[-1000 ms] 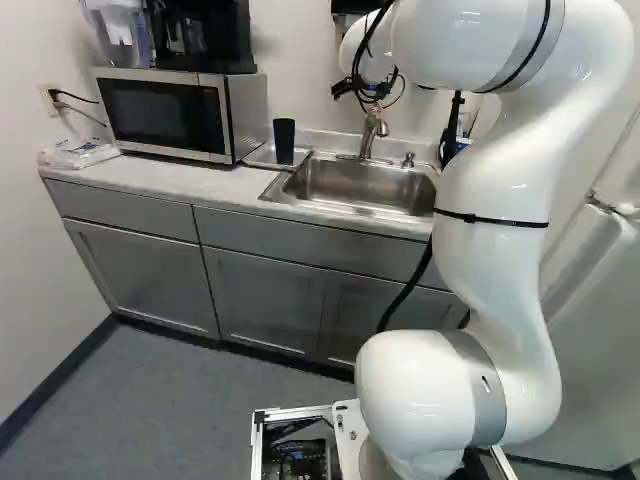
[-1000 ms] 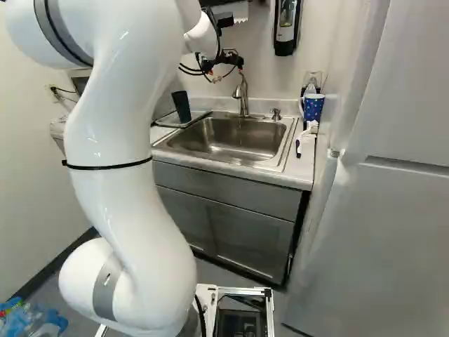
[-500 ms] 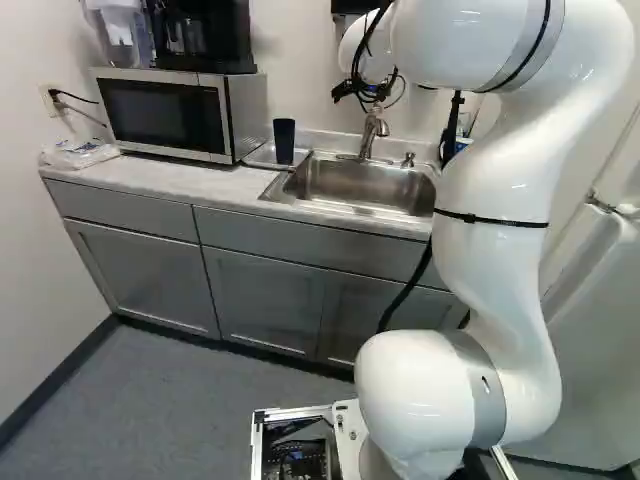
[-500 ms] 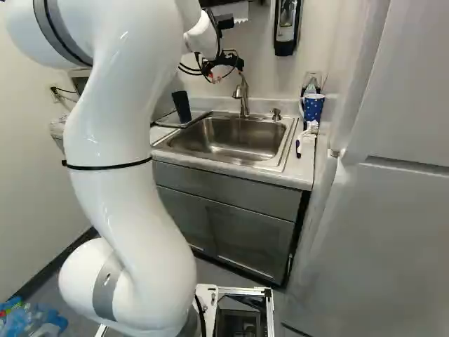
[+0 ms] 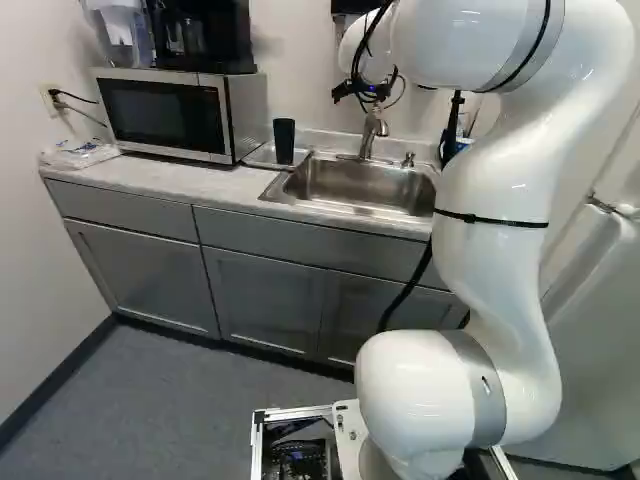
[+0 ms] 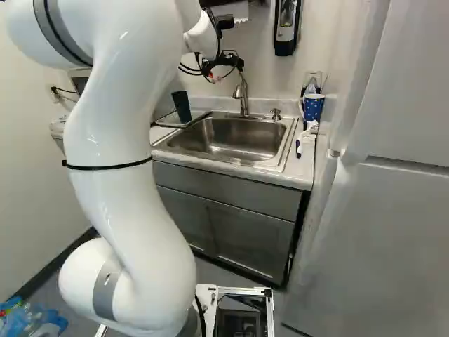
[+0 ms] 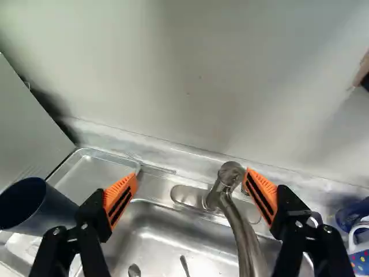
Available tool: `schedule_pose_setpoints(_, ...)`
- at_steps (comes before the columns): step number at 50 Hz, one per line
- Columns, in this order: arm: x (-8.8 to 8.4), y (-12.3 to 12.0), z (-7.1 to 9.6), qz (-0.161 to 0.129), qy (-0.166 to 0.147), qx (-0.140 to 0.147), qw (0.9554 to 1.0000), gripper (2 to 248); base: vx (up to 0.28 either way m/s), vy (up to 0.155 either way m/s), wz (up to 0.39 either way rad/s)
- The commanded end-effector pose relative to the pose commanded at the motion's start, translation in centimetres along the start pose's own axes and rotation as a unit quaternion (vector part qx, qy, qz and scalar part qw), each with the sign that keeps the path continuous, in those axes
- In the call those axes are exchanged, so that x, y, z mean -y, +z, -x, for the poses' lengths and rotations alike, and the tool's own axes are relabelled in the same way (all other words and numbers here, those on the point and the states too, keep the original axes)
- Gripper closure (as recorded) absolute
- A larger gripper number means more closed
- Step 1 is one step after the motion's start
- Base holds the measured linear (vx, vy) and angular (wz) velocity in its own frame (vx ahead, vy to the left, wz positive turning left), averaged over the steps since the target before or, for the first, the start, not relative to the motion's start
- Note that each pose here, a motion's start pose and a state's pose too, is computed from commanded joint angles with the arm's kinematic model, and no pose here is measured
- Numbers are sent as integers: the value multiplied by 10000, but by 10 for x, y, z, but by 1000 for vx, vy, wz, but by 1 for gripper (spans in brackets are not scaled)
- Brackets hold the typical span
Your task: Rinse the cup and place it in the tray
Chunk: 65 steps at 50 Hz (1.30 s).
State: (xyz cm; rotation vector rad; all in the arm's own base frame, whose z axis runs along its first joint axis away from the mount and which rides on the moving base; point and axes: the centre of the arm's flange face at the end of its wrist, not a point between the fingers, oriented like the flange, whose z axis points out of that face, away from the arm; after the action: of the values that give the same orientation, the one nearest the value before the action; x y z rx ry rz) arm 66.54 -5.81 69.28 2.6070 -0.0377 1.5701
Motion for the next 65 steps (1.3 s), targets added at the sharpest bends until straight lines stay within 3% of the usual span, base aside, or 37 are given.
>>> schedule_pose_setpoints(20, -19, -11, -6, 76, 232, -597, 9979, 3, 0, 0, 0)
schedule_pose_setpoints(33, -36, -26, 2, 194, 313, -575, 9977, 3, 0, 0, 0)
schedule_pose_setpoints(45, -45, -45, 15, 274, 354, -289, 9986, 3, 0, 0, 0)
schedule_pose_setpoints(65, -57, -81, 46, 412, 443, 543, 9967, 3, 0, 0, 0)
